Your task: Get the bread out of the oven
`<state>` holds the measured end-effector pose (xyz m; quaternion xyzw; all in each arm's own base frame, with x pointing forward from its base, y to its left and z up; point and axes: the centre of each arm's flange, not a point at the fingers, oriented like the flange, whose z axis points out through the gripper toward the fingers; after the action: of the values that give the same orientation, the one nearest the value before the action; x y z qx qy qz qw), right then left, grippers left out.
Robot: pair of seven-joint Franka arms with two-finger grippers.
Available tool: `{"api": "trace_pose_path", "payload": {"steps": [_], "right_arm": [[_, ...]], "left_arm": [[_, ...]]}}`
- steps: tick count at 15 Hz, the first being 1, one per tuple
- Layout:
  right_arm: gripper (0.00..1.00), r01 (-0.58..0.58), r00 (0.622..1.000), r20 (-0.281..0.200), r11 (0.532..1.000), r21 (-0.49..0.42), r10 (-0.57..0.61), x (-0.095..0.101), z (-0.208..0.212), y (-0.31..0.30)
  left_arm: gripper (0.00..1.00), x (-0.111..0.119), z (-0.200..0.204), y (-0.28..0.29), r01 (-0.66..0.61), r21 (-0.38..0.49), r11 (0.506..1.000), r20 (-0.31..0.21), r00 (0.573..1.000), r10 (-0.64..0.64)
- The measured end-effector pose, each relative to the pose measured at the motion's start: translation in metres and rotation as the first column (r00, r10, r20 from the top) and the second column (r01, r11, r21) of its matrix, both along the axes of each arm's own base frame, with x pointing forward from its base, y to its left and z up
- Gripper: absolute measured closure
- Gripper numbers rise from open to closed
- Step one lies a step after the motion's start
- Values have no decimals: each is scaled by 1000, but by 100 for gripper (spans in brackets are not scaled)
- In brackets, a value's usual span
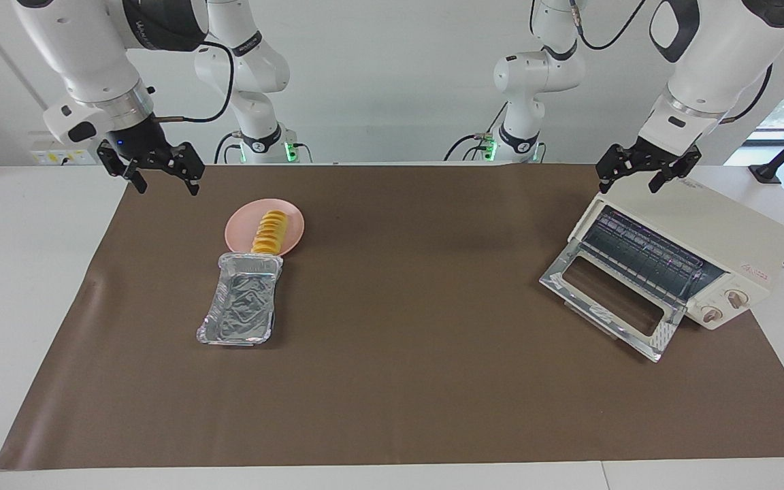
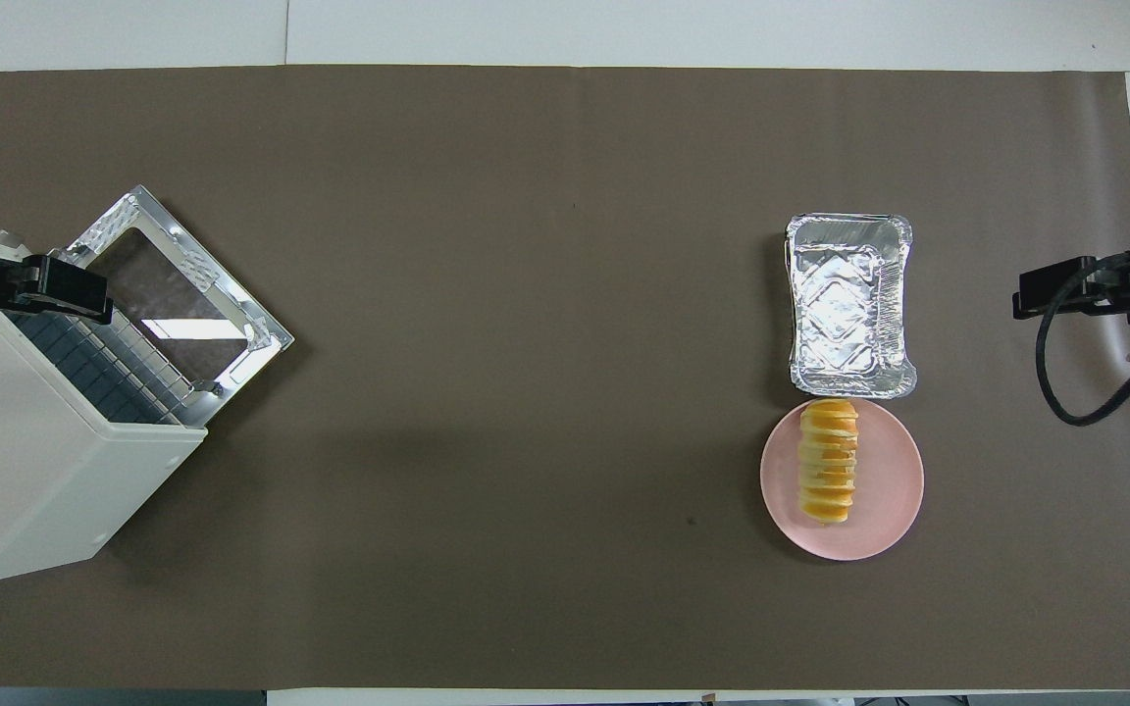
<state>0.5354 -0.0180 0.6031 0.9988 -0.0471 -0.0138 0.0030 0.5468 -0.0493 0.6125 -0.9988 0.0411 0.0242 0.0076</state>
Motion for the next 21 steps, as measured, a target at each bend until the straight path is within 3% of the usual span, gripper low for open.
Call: {"api": "trace_pose_path", "payload": {"steps": [9, 21], "right_arm": [[0, -11, 999, -39, 1000, 5, 11, -4, -3, 5], [0, 11, 999, -31, 1000, 10, -11, -4, -2, -7]], "left_arm": [[0, 0, 0, 0, 0, 0, 1000, 0, 1000, 0], [0, 0, 0, 0, 0, 0, 1000, 0, 1000, 0]]}}
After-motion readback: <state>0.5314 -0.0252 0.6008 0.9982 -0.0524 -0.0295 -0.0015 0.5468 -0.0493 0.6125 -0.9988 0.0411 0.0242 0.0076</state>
